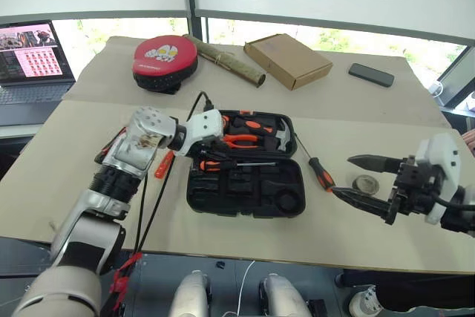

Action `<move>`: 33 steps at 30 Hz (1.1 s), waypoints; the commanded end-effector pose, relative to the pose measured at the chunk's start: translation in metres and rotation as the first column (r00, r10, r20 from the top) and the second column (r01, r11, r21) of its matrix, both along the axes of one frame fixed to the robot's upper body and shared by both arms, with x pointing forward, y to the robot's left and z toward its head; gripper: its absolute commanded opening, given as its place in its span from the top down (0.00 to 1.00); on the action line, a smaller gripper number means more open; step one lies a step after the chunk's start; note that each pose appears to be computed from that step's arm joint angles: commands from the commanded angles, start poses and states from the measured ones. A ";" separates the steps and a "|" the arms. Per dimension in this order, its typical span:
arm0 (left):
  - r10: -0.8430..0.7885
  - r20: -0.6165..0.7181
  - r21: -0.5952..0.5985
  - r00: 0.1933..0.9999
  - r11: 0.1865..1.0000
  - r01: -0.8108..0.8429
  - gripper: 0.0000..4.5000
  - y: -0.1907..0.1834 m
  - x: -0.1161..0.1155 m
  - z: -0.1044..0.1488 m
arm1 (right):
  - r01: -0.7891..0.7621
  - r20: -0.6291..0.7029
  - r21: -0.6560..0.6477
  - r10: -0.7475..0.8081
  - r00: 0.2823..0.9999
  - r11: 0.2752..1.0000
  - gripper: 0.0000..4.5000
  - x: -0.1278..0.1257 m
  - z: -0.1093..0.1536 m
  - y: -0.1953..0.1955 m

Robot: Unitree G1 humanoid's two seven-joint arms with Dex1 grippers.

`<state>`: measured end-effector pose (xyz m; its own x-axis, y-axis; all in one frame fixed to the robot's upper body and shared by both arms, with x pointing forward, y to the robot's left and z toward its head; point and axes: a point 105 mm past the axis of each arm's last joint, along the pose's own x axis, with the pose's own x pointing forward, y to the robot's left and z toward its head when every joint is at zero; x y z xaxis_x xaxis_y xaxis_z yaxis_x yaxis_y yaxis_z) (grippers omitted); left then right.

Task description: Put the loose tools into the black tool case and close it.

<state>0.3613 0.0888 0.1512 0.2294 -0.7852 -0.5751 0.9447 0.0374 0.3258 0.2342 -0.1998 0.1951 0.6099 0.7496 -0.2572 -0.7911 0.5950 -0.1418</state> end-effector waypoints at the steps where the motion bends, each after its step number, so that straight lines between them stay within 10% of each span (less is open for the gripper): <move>1: -0.019 0.036 0.017 0.999 1.000 0.018 0.99 -0.007 0.003 0.000 | -0.012 0.058 -0.030 0.014 0.998 0.999 0.00 0.001 0.011 0.002; 17: -0.028 0.071 0.149 0.997 0.989 0.017 0.99 -0.014 0.007 -0.039 | -0.008 0.051 -0.021 0.009 0.999 1.000 0.00 0.000 0.008 0.004; 23: 0.001 -0.006 -0.132 1.000 0.991 -0.002 0.99 -0.015 0.003 0.010 | 0.112 0.039 -0.061 -0.110 0.993 0.992 0.00 -0.003 -0.003 -0.016; 33: -0.197 -0.225 -0.445 0.954 0.892 0.079 0.27 0.019 -0.062 0.081 | 0.448 -0.083 -0.107 -0.457 0.886 0.888 0.00 -0.052 -0.020 -0.092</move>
